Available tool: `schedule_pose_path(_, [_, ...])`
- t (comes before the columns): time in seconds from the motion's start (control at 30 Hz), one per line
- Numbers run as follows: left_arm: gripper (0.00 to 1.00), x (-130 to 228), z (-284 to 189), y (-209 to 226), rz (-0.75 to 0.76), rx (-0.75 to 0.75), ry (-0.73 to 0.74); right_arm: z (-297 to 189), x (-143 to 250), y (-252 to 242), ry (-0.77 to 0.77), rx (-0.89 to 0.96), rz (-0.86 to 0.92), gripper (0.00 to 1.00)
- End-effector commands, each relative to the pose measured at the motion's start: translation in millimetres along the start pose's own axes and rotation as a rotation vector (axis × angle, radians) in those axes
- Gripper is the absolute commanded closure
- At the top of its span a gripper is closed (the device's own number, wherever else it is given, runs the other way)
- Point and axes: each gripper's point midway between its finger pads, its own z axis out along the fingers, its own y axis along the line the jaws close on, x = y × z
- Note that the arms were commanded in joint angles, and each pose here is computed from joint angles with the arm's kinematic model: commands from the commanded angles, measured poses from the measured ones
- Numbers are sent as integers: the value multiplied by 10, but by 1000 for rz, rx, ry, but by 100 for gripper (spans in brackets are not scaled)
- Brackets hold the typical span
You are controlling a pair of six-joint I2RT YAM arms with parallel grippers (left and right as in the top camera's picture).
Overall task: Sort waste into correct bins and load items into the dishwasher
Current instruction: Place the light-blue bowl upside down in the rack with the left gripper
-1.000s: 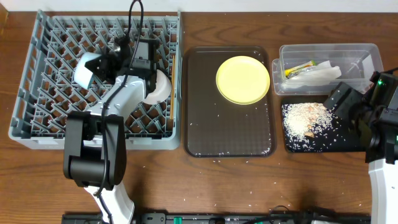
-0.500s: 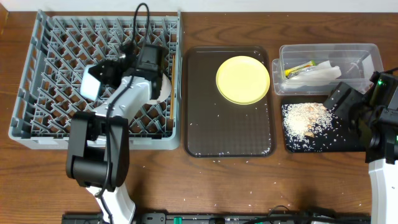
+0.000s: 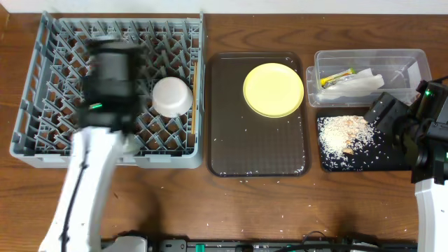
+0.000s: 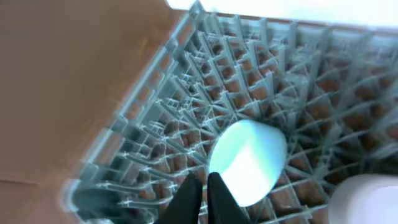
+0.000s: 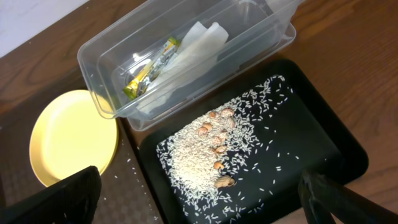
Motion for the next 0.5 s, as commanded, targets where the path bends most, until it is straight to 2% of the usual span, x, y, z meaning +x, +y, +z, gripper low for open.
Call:
schedule_pose_path(0.0, [92,78,233,-88,-267,438,112,-4,-15,-8,-3,4,8,1])
schedule_pose_path(0.13, [92,309,711,-49,-353,553,222,-4,-15,-8,-3,4,8,1])
schedule_pose_path(0.27, [92,608,1062,-214,-302,576,315,-4,-15,-8,-3,4,8,1])
schedule_pose_path(0.37, [92,667,1109,-443,-317,689,344,-4,-15,-8,-3,4,8,1])
schedule_pose_path(0.47, [92,770,1064,-542,-310,715,395,-4,-15,-8,-3,4,8,1])
